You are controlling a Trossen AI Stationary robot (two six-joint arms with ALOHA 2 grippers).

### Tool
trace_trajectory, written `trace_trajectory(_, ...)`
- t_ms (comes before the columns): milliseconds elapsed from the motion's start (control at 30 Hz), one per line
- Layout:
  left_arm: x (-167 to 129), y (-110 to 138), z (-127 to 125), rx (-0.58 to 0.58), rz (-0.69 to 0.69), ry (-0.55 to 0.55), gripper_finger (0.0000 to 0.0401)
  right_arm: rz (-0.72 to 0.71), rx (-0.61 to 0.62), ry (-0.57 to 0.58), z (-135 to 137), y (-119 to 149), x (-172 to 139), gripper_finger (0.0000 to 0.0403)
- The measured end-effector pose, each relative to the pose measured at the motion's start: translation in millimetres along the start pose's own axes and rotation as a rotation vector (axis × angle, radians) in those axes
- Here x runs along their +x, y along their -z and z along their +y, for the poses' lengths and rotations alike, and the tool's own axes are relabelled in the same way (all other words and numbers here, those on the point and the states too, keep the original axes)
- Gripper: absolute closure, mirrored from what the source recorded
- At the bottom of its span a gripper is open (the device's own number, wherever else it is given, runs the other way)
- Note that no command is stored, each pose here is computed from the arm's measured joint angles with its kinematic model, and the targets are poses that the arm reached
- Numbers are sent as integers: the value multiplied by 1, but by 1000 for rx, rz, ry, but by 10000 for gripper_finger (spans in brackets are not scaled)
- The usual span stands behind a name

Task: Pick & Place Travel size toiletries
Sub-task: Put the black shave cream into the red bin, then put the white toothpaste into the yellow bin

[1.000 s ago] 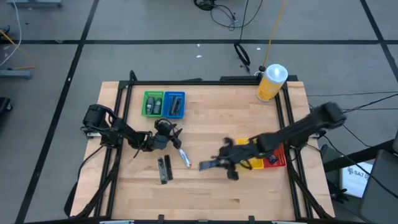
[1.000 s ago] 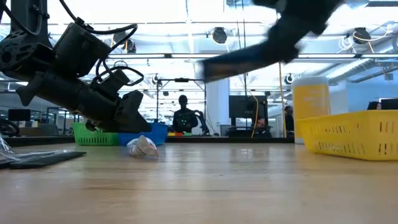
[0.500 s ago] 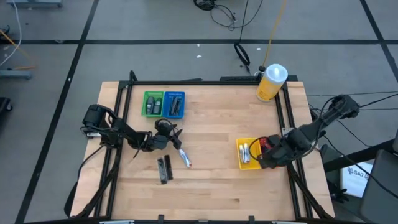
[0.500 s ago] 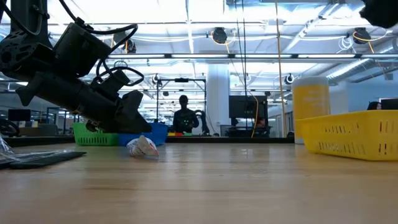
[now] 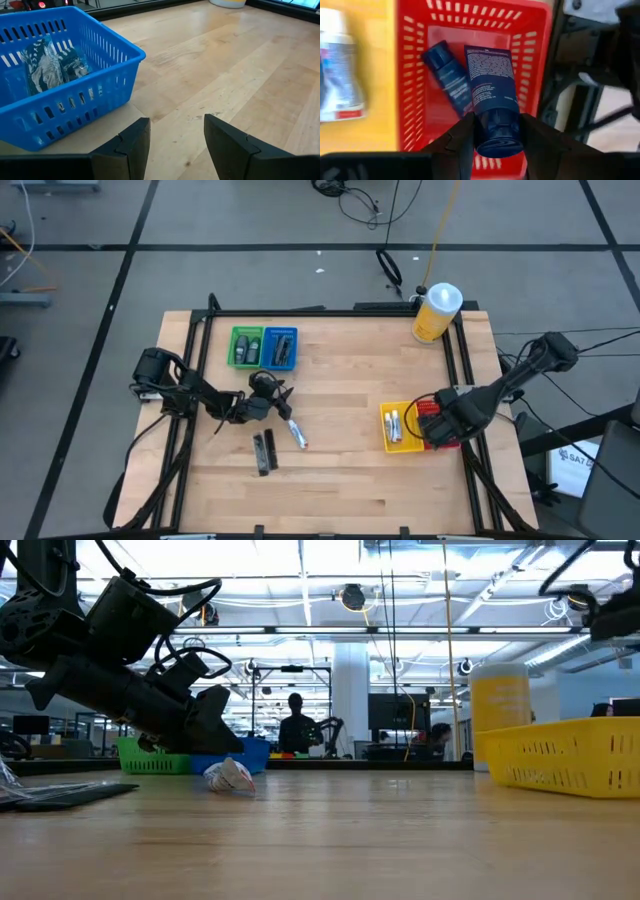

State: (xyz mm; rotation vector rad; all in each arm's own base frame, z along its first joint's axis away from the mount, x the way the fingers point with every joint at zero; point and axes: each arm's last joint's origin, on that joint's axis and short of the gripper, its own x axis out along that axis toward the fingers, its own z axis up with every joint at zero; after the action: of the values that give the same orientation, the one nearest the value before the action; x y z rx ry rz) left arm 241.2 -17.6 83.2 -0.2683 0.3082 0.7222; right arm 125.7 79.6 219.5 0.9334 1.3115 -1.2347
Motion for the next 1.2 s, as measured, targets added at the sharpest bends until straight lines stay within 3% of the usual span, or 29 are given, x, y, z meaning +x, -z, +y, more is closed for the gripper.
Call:
trace_trajectory(267,0,0,0,-1,0,0,217,22,-76,26,-3,0,14,255)
trace_trajectory(433,0,0,0,-1,-1,0,217,22,-86,22,-13,-5,-1,210)
trace_trajectory(567,0,0,0,-1,-1,-1,217,15,-52,-14,-24,-11,-22,198)
trace_trajectory(667,0,0,0,-1,-1,0,217,-70,-51,-196,-20,-14,-38,196)
trace_trajectory(800,0,0,0,-1,-5,-6,217,-275,-153,-578,13,-14,-52,200)
trace_trajectory(1100,0,0,0,-13,-10,-13,217,-920,-751,-1156,141,-18,-34,217)
trace_trajectory(1200,0,0,0,-13,-10,-13,217,-1068,-892,-1288,175,-22,-16,222)
